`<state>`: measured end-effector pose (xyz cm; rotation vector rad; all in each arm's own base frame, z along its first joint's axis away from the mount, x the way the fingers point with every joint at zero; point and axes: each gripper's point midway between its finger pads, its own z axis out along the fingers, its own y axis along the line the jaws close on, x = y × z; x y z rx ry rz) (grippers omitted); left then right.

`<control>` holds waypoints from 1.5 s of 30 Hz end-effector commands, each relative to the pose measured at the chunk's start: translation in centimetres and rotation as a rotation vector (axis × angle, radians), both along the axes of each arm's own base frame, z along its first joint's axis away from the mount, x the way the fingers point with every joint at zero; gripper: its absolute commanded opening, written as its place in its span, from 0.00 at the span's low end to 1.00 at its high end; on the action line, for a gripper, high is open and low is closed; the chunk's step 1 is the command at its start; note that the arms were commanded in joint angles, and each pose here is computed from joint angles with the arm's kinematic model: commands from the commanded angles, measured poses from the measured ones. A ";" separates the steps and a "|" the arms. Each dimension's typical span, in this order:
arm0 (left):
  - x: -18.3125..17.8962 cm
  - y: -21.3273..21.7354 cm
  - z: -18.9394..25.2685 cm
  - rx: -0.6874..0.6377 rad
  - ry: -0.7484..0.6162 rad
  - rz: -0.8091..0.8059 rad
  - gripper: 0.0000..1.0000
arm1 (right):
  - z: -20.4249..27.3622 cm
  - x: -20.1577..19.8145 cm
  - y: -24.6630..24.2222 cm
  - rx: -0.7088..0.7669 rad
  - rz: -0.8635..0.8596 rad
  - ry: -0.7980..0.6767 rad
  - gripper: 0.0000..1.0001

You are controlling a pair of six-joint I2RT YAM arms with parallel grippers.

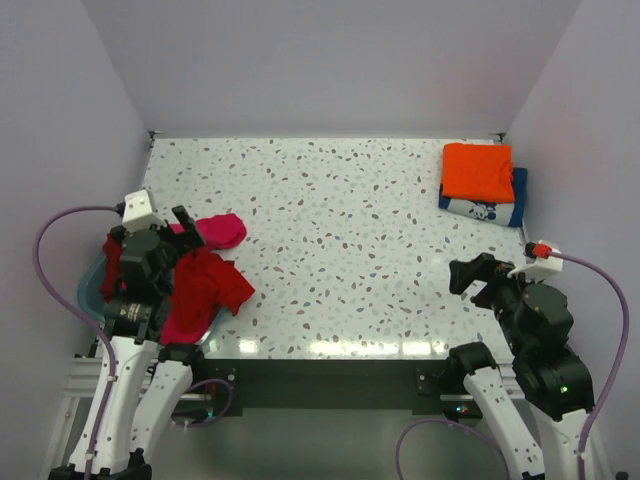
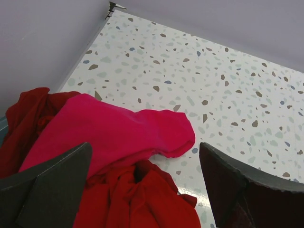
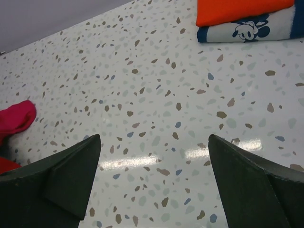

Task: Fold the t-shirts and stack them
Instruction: Grab the tshirt from the pile

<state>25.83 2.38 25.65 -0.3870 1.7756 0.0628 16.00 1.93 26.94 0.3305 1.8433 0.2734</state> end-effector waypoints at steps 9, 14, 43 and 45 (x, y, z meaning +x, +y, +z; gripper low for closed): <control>-0.7 2.3 0.3 0.006 -0.014 0.152 1.00 | 0.1 0.2 -1.0 -0.028 -0.052 0.014 0.99; -0.4 4.2 -2.1 0.025 0.108 0.292 1.00 | 0.0 0.9 -0.9 -0.016 -0.062 0.029 0.99; 3.1 6.7 -13.3 -0.030 0.536 0.262 0.93 | -1.7 3.9 2.5 0.076 0.051 0.050 0.99; 3.1 6.6 -13.9 -0.032 0.557 0.260 0.90 | -1.6 3.8 2.4 0.072 0.047 0.047 0.99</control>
